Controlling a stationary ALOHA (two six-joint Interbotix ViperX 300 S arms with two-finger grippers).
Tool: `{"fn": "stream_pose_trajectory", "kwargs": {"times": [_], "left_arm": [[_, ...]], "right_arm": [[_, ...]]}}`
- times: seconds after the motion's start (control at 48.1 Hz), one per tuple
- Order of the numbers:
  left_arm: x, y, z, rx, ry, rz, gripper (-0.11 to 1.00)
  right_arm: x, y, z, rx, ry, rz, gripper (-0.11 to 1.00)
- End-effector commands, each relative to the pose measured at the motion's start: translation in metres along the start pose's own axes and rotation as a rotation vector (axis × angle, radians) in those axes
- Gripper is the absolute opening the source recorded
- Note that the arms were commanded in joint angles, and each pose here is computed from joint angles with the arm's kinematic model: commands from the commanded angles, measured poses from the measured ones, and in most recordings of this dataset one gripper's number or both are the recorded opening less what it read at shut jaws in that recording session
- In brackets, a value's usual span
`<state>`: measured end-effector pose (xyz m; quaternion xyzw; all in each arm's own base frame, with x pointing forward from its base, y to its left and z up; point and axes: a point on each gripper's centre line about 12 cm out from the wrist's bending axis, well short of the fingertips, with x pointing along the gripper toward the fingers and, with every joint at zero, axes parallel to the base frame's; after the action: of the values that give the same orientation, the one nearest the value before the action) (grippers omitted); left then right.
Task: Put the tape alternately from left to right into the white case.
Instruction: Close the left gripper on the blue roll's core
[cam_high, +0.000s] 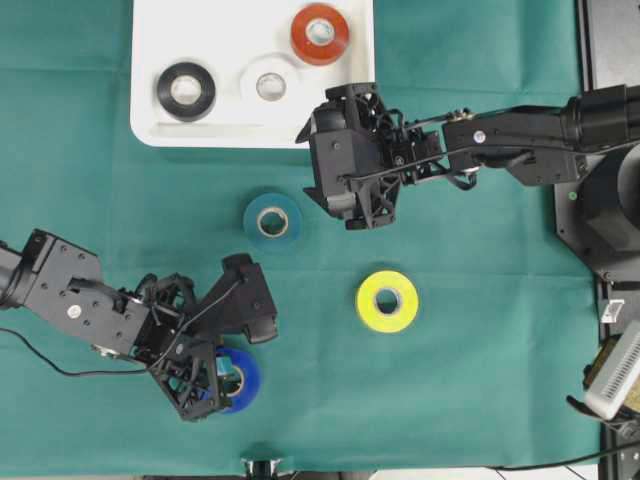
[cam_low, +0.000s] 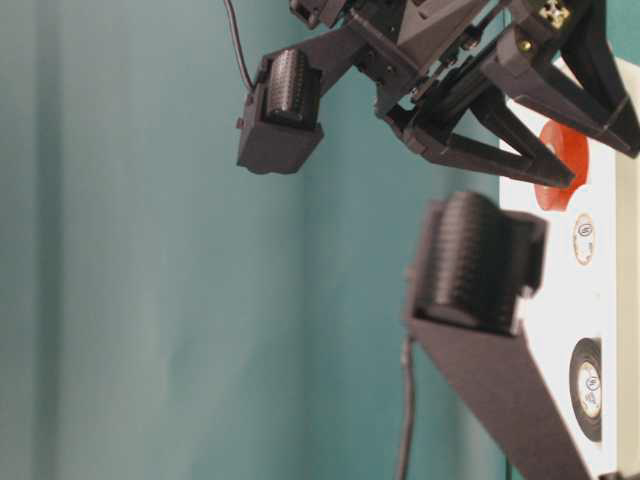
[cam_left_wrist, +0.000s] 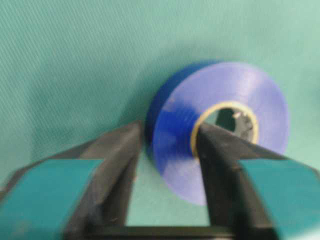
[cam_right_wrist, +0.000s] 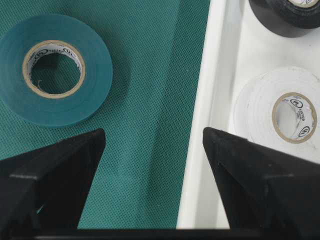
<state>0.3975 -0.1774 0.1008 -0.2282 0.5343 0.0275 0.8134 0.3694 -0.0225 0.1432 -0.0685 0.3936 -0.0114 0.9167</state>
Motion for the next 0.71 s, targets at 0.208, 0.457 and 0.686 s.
{"fn": "stream_pose_trajectory", "kwargs": {"times": [0.208, 0.457, 0.686], "left_arm": [[-0.015, -0.011, 0.006, 0.009, -0.029, -0.036, 0.27], [-0.022, -0.013, 0.008, 0.021, -0.039, -0.045, 0.27], [-0.055, -0.014, 0.008, 0.064, -0.081, -0.084, 0.27]], "right_arm": [[-0.009, -0.001, 0.012, -0.001, -0.047, -0.002, 0.89], [-0.009, -0.001, 0.011, -0.001, -0.045, -0.002, 0.89], [-0.009, 0.000, 0.011, -0.002, -0.046, -0.001, 0.89]]}}
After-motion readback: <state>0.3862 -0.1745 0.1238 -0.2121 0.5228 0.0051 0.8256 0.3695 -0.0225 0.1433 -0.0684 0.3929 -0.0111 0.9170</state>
